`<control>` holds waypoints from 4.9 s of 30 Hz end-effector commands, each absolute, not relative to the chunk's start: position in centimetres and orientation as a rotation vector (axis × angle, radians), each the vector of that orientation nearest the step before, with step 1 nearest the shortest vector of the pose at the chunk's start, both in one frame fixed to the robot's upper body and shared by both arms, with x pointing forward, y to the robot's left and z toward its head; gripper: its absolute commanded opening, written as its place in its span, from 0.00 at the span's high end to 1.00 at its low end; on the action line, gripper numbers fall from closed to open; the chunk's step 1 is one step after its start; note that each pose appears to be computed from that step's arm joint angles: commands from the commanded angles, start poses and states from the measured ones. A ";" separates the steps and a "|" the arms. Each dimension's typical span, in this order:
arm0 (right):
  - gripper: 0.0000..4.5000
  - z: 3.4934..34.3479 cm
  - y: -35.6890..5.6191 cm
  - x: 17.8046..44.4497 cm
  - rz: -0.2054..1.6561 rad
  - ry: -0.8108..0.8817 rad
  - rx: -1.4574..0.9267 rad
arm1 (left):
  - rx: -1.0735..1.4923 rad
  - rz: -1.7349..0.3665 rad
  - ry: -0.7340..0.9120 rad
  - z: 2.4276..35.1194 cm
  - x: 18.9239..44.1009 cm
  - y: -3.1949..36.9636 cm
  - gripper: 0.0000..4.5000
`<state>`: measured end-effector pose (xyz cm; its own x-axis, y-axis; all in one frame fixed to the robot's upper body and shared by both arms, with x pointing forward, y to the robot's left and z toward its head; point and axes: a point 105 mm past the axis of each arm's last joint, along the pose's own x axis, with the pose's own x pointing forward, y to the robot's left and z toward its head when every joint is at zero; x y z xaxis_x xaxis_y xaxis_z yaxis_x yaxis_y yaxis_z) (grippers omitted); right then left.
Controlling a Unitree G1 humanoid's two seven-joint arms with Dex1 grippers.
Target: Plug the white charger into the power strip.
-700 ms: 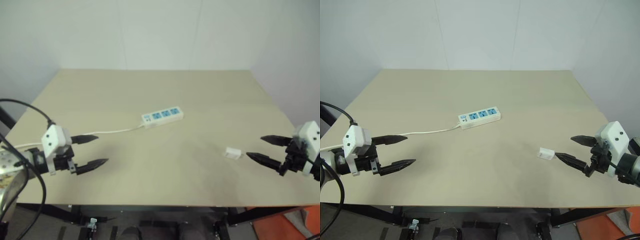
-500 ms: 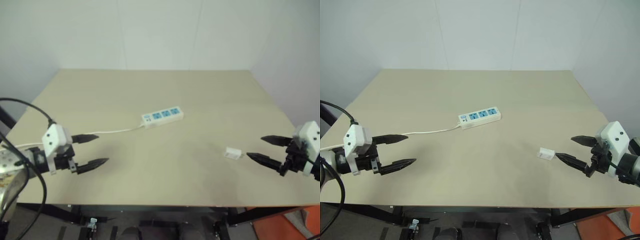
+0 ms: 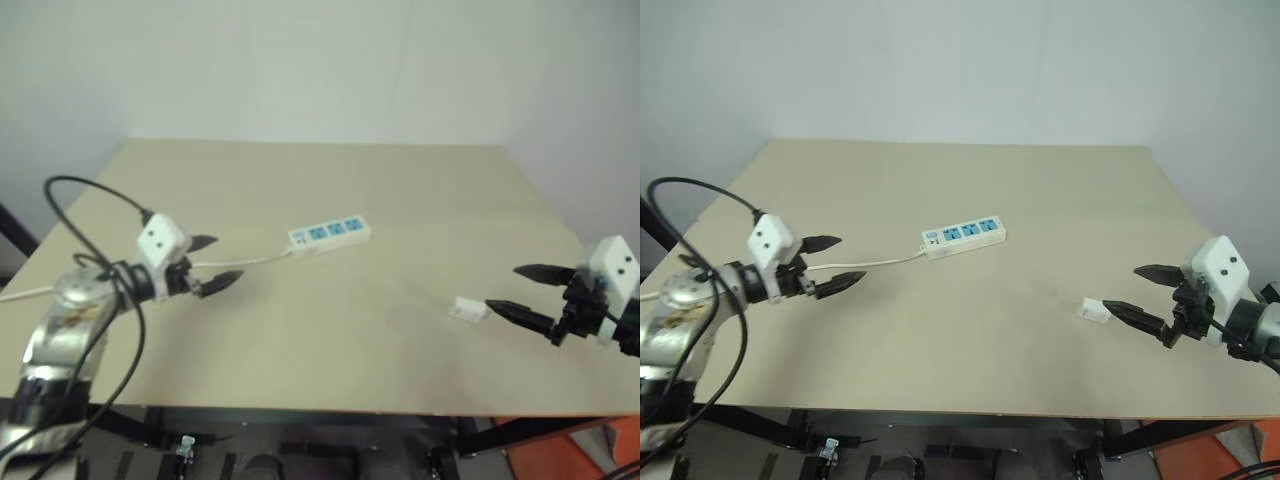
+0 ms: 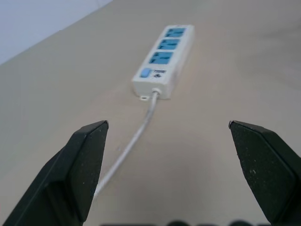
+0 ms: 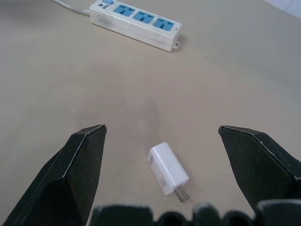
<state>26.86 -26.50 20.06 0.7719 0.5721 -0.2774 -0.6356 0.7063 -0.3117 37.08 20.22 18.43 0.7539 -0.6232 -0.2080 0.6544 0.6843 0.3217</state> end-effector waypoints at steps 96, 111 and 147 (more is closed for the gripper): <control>0.00 22.7 -23.0 25.0 0.700 0.056 -0.423 | 0.198 -1.323 -0.046 8.9 35.6 6.1 0.01; 0.00 23.0 -22.6 25.0 0.715 0.041 -0.423 | 0.277 -1.350 0.077 6.6 35.8 5.8 0.05; 0.00 21.4 -22.5 29.0 0.942 0.222 -0.547 | 0.327 -1.602 0.076 7.0 31.9 8.2 0.27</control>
<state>29.05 -22.38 20.72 0.5899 0.7024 -0.3983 -0.8072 0.5017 -0.3110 32.57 8.84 7.80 0.0340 -0.9735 -0.2260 0.9845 -0.0063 0.1753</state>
